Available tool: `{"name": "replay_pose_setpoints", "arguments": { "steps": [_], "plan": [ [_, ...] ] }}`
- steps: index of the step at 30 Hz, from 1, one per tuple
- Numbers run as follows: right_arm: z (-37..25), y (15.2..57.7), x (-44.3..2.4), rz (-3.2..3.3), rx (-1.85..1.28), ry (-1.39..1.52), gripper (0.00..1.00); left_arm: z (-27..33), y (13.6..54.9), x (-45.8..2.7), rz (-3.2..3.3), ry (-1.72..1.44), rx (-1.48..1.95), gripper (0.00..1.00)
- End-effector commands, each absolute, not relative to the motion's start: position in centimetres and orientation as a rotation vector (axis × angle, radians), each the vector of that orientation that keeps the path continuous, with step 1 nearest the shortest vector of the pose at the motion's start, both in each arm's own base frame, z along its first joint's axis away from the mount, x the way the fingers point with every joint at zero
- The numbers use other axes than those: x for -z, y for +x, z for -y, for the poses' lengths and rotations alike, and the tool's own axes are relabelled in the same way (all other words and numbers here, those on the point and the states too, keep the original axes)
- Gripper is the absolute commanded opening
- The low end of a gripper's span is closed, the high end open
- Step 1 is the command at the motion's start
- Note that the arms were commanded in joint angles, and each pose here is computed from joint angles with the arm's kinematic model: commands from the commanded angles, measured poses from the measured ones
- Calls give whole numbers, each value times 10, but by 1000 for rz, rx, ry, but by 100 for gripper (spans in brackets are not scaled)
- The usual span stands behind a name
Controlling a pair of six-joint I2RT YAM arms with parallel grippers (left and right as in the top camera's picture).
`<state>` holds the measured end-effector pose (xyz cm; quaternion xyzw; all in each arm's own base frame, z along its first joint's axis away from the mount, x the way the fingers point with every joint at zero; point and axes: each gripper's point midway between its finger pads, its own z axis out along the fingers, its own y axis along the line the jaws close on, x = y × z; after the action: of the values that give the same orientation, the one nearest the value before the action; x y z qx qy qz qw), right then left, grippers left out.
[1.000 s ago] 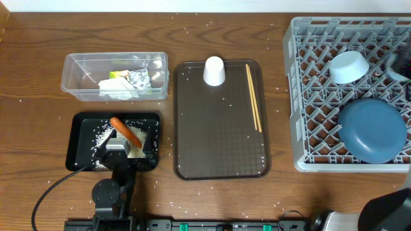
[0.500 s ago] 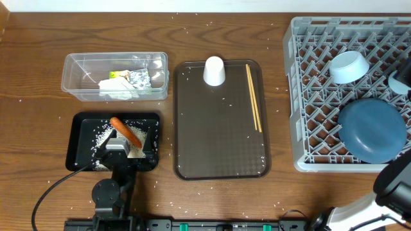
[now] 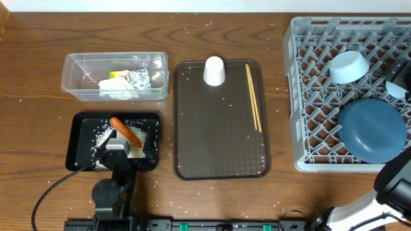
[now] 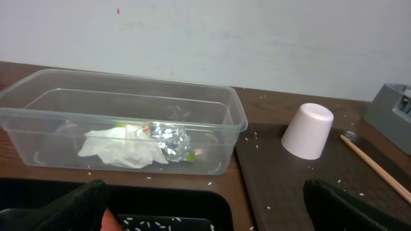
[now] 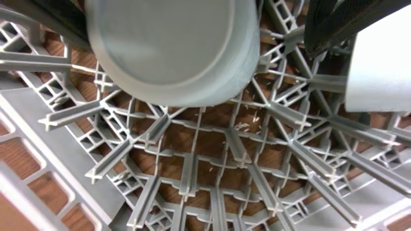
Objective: Sort waste into correct bins and load items into the dishwasher rack
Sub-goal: 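Carry the light blue cup into the rack and release it, then reach the right gripper back to the pink cup on the tray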
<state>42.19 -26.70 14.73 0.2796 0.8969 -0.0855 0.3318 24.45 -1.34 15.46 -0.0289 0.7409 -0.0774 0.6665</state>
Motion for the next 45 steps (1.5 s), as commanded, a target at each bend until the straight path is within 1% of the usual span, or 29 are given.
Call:
{"name": "replay_pose_setpoints", "arguments": {
  "steps": [1, 2, 7, 15, 18, 20, 22, 25, 28, 30, 34, 38, 41, 45],
  "plan": [
    [263, 418, -194, -2257, 245, 694, 89, 16, 244, -139, -1717, -54, 182, 98],
    [262, 417, -199, -2248, 247, 690, 91, 16, 244, -139, -1717, -54, 182, 98],
    [257, 411, -220, -2218, 255, 679, 91, 16, 244, -139, -1717, -54, 182, 98],
    [253, 408, -220, -2229, 247, 679, 90, 16, 244, -139, -1717, -54, 182, 98],
    [243, 413, -220, -2232, 184, 645, 89, 16, 244, -139, -1717, -54, 182, 98],
    [225, 423, -222, -2231, 80, 586, 89, 16, 244, -139, -1717, -54, 182, 98],
    [199, 436, -226, -2218, -62, 495, 89, 16, 244, -139, -1717, -54, 182, 98],
    [147, 456, -236, -2192, -272, 363, 86, 16, 244, -139, -1717, -54, 182, 98],
    [93, 470, -238, -2205, -362, 243, 84, 16, 244, -139, -1717, -54, 182, 98],
    [55, 479, -238, -2220, -367, 157, 88, 16, 244, -139, -1717, -54, 182, 98],
    [-26, 495, -238, -2212, -334, -22, 98, 16, 244, -139, -1717, -54, 182, 98],
    [-110, 504, -229, -2181, -325, -188, 99, 16, 244, -139, -1717, -54, 182, 98],
    [-163, 507, -211, -2174, -331, -282, 99, 16, 244, -139, -1717, -54, 182, 98],
    [-202, 511, -177, -2196, -310, -322, 99, 16, 244, -139, -1717, -54, 182, 98]
  ]
}}
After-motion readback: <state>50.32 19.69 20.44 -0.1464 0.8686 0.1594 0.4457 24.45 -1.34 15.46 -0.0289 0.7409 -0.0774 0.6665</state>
